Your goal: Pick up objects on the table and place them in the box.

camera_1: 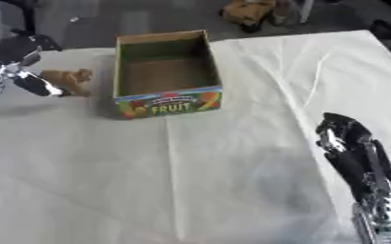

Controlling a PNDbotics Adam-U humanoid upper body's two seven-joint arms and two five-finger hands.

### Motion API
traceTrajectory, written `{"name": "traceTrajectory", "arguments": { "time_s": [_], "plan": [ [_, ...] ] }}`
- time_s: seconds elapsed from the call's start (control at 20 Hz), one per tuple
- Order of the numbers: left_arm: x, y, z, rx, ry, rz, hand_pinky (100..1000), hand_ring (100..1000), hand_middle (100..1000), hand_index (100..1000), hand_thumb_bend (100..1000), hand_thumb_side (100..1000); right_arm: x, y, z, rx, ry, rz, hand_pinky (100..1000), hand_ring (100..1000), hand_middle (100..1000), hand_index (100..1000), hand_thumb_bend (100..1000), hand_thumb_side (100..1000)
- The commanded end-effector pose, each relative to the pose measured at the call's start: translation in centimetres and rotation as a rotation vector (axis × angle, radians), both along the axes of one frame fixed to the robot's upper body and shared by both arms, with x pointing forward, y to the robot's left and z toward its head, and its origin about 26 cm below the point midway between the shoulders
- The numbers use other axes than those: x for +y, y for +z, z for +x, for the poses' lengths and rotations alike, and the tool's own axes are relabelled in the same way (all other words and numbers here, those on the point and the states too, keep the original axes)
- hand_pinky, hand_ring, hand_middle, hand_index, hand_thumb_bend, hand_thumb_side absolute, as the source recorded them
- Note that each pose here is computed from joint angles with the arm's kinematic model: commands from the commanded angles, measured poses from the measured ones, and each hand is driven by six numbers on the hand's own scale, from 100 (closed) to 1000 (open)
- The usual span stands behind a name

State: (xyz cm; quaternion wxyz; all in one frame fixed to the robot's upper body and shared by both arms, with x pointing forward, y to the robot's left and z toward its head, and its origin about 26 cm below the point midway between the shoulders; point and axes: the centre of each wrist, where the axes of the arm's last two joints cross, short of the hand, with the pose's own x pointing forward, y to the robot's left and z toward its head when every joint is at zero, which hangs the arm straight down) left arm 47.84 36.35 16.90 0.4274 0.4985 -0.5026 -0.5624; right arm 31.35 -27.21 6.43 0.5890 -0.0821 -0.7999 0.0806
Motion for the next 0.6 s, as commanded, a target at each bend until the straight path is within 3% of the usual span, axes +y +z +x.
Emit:
{"name": "traceTrajectory", "arguments": {
  "time_s": [0.05,0.6],
  "plan": [
    [1.26,1.09,-0.18,-0.029,0.051,0.033,757,827,798,848,677,368,-0.19,0.89,0.14,-0.030,-0.001,-0.016,626,703,583,777,100,493],
    [1.78,0.10,-0.39,-0.028,0.084,0.051,741,812,775,833,620,358,-0.19,0.89,0.15,-0.031,0.001,-0.016,626,704,583,777,100,491]
  ]
}}
